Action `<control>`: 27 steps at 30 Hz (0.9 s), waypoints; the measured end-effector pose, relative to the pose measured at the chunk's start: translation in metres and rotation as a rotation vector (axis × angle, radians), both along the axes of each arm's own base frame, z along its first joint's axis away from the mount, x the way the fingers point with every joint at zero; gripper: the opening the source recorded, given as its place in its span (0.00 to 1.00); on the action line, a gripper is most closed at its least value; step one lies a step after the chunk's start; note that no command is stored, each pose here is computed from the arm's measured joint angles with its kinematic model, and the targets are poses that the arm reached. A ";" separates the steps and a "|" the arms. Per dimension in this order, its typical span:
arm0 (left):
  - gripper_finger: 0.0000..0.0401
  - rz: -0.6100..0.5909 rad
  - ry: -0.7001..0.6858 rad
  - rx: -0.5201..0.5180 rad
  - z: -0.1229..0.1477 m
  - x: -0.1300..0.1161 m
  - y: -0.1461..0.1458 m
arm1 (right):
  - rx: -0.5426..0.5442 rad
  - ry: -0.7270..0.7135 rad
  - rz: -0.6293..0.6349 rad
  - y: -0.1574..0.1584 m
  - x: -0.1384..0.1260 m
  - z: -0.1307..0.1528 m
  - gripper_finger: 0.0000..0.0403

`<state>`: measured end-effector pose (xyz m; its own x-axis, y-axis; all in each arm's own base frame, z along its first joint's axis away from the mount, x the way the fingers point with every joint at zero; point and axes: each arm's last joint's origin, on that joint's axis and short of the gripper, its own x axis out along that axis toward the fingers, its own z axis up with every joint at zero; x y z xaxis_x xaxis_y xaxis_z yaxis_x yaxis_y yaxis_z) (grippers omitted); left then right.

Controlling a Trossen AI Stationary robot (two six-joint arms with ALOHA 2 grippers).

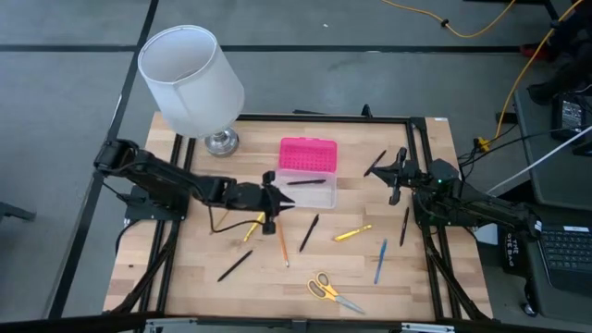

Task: Pick & place school supplies into a supply box
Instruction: Put the yellow pen into the pink supply box

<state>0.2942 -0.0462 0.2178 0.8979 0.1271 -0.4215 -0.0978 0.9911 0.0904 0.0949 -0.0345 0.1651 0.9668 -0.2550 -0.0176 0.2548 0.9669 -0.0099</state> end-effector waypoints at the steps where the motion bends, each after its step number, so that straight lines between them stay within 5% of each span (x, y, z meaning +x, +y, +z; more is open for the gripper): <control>1: 0.10 0.005 -0.009 -0.008 -0.001 -0.003 -0.003 | 0.000 0.000 0.000 0.000 0.000 0.000 0.01; 27: 0.01 -0.135 -0.012 -0.042 -0.002 -0.014 -0.033 | 0.037 -0.009 -0.003 0.000 0.000 0.000 0.03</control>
